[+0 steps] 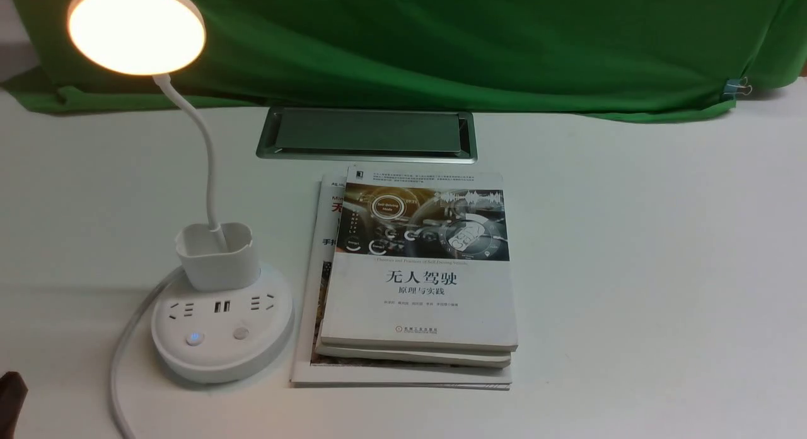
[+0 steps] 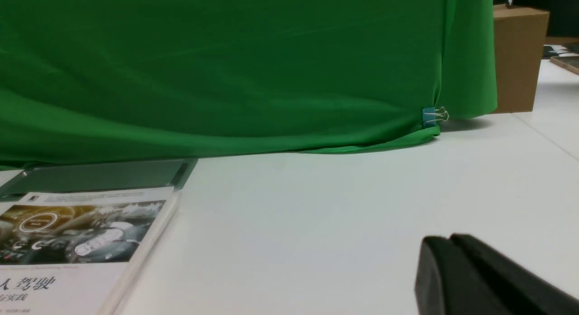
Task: Turn off the desk lamp on the white desktop by hand.
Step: 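Press the power button on the round power strip under the lamp with the left gripper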
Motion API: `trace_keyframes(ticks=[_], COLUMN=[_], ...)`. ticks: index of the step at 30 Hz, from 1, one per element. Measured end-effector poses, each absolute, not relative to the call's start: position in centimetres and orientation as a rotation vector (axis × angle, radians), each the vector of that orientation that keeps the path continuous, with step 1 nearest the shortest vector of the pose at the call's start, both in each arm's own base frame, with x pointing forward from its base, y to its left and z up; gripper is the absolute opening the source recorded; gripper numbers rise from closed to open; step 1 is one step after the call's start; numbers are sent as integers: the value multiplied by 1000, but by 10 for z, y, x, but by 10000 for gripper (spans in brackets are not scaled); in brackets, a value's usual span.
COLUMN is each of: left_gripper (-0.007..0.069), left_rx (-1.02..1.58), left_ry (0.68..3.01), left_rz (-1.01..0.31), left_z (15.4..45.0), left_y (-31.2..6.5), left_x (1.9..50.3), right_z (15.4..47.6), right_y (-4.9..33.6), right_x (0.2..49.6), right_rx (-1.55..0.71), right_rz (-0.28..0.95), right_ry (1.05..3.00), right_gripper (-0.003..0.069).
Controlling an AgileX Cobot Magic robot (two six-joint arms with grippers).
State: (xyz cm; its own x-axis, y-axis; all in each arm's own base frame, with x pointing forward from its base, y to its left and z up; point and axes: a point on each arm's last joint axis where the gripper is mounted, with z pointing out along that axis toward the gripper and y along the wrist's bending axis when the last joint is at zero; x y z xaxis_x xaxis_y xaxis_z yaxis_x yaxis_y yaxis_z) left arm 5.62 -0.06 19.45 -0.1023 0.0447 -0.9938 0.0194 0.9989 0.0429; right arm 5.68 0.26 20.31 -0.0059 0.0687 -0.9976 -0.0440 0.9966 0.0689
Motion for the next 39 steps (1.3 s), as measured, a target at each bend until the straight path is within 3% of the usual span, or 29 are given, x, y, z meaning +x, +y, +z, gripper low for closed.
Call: trace_keyframes(ticks=[11, 16, 20, 22, 25, 26, 27, 28, 32, 39], left_gripper=[92, 92, 92, 92, 92, 92, 92, 92, 92, 92], left_rx=[-121, -136, -136, -150, -144, -213, -148, -138, -93, -185], left_ry=[1264, 1225, 1245, 1299, 1477, 1559, 1585, 1741, 1939, 2219], left_rz=[-133, -156, -162, -154, -165, -97, -162, -137, -83, -216], left_z=[230, 238, 269, 298, 318, 325, 325, 323, 309, 273], left_y=[1, 2, 1, 1, 0, -1, -1, -1, -1, -8], left_x=[53, 52, 53, 58, 72, 81, 82, 98, 130, 178], right_z=[203, 203, 203, 203, 203, 203, 203, 203, 203, 203], right_y=[3, 3, 3, 3, 3, 3, 3, 3, 3, 3], right_x=[57, 57, 57, 57, 57, 57, 57, 57, 57, 57], right_rx=[19, 19, 19, 19, 19, 19, 19, 19, 19, 19], right_rz=[89, 89, 89, 89, 89, 89, 89, 89, 89, 89], right_ry=[1574, 1574, 1574, 1574, 1574, 1574, 1574, 1574, 1574, 1574], right_gripper=[36, 36, 36, 36, 36, 36, 36, 36, 36, 36])
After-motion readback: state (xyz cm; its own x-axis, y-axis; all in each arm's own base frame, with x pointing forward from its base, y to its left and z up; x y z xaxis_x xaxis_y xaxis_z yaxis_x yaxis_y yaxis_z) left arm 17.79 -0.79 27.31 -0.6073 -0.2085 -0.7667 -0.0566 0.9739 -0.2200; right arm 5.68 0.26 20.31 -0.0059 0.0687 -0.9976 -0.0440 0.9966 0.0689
